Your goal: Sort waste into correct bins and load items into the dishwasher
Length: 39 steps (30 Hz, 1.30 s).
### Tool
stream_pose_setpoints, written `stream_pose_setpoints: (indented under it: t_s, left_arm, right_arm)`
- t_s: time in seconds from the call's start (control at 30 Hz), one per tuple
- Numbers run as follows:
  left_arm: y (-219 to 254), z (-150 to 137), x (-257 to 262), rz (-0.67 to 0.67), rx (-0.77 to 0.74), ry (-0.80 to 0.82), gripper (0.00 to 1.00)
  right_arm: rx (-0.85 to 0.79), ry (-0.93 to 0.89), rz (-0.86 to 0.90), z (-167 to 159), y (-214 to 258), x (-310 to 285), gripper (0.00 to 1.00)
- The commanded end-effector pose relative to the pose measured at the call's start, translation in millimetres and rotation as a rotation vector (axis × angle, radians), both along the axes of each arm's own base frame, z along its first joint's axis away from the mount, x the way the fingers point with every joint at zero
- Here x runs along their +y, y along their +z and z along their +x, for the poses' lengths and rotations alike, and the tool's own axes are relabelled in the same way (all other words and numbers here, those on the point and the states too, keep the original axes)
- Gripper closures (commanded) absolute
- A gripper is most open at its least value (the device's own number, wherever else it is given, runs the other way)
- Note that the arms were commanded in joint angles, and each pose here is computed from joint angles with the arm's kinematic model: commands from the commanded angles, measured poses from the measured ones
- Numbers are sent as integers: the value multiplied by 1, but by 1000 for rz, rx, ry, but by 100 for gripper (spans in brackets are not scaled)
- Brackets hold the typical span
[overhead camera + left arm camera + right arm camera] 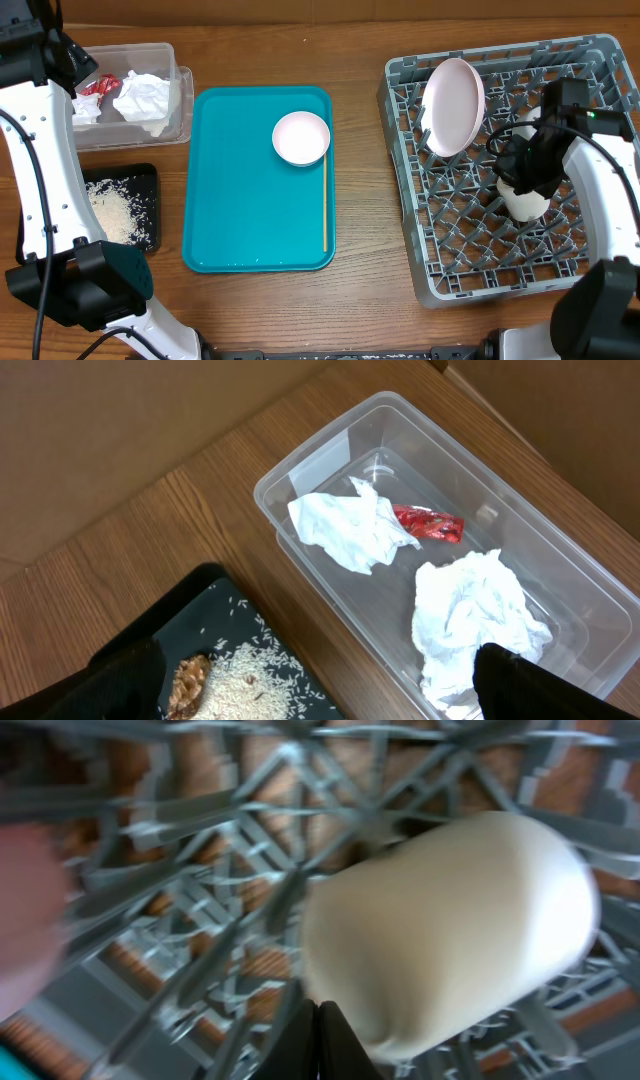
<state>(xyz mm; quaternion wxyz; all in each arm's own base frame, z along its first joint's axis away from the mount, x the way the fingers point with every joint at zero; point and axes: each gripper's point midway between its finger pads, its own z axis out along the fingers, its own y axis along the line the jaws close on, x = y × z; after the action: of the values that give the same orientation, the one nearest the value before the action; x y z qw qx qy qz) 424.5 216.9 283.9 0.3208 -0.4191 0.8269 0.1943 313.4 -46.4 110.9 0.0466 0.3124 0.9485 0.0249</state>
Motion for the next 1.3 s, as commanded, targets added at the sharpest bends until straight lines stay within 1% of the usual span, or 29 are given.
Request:
stream_pose_setpoints:
  t_s: [0.0, 0.13, 0.23, 0.33, 0.47, 0.57, 0.77, 0.93, 1.17, 1.27]
  left_arm:
    - [2, 1, -1, -1, -13, 7, 0]
    - [2, 1, -1, -1, -13, 7, 0]
    - [2, 1, -1, -1, -13, 7, 0]
    - [2, 1, -1, -1, -13, 7, 0]
    - [2, 1, -1, -1, -13, 7, 0]
    - [2, 1, -1, -1, -13, 7, 0]
    - [2, 1, -1, -1, -13, 7, 0]
    - [2, 1, -1, -1, -13, 7, 0]
    - [2, 1, -1, -1, -13, 7, 0]
    - [2, 1, -1, -1, -13, 7, 0]
  right_arm:
    - [26, -115, -140, -4, 3, -29, 96]
    - [51, -194, -204, -12, 5, -43, 96]
    - [44, -221, -215, -15, 12, -47, 96]
    - [19, -262, -263, -18, 33, -54, 96]
    - [-28, -270, -283, -18, 66, -57, 96]
    - [-29, -276, -319, -20, 75, -63, 96]
    - [-14, -256, -258, -22, 71, -50, 96]
    - [21, -161, -145, -25, 56, -28, 96]
    - [84, -149, -130, -38, 22, -24, 96]
    - [79, -150, -132, -37, 11, -24, 96]
